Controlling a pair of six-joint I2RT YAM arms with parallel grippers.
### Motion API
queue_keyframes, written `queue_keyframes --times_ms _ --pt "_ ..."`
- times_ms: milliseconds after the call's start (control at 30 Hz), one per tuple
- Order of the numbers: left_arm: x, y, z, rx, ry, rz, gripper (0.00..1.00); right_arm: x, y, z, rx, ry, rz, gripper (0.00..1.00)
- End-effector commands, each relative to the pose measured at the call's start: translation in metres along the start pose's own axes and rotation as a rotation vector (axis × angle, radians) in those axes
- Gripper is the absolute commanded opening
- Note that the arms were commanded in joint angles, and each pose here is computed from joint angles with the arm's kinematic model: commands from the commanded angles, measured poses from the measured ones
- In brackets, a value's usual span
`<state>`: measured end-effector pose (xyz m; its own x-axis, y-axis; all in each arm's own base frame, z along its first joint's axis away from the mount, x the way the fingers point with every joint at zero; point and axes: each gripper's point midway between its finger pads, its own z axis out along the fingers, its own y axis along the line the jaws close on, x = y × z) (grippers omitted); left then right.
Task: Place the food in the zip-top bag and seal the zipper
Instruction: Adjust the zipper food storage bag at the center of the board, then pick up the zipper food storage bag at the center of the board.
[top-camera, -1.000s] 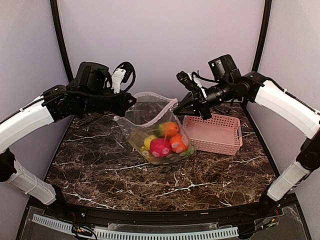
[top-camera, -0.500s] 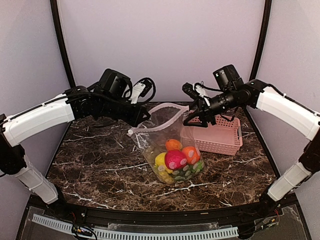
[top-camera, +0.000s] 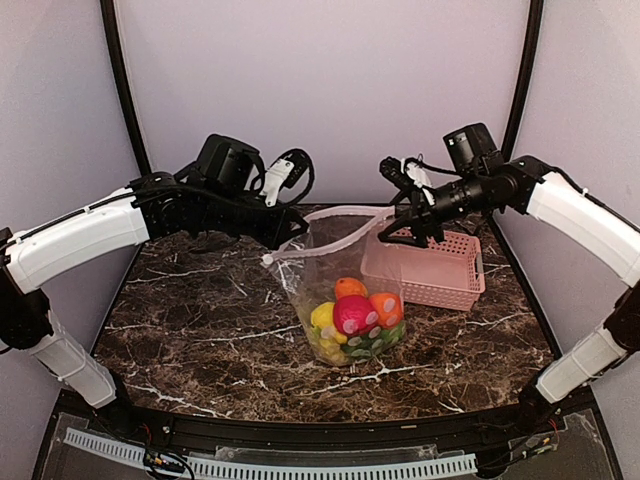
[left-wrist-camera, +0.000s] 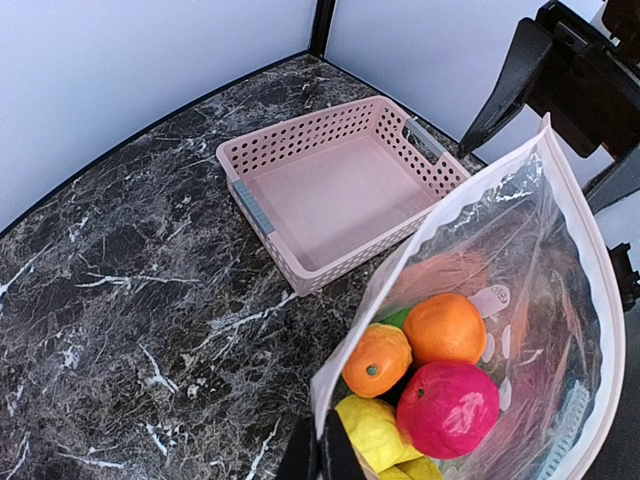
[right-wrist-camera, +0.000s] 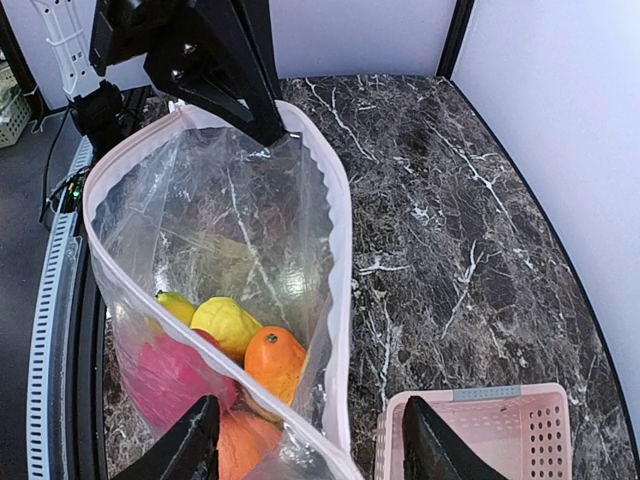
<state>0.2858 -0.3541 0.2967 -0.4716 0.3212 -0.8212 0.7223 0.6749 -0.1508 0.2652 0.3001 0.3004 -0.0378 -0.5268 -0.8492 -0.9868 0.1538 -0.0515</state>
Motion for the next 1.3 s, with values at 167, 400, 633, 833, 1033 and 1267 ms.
queue_keyframes --times_ms 167,400,633,833,1033,1267 --pt "-0.019 -0.002 -0.009 0.015 -0.061 0.042 0.01 -0.007 0.016 -0.002 -0.107 -0.036 -0.01 0.37" --pt "-0.028 0.001 -0.031 -0.016 -0.098 0.102 0.43 -0.003 0.013 -0.006 -0.107 -0.034 0.017 0.03" --pt "-0.002 0.003 -0.074 0.004 -0.285 0.106 0.66 0.0 0.013 -0.014 -0.116 -0.058 0.022 0.0" --pt "0.032 0.018 -0.092 -0.014 -0.42 -0.009 0.69 0.003 0.015 -0.021 -0.135 -0.094 0.019 0.0" --pt "0.056 0.013 -0.065 0.129 -0.498 -0.115 0.63 0.008 0.024 -0.022 -0.163 -0.104 -0.003 0.0" --pt "0.049 0.006 -0.053 0.336 -0.554 -0.176 0.5 0.006 0.027 -0.026 -0.15 -0.108 -0.014 0.0"
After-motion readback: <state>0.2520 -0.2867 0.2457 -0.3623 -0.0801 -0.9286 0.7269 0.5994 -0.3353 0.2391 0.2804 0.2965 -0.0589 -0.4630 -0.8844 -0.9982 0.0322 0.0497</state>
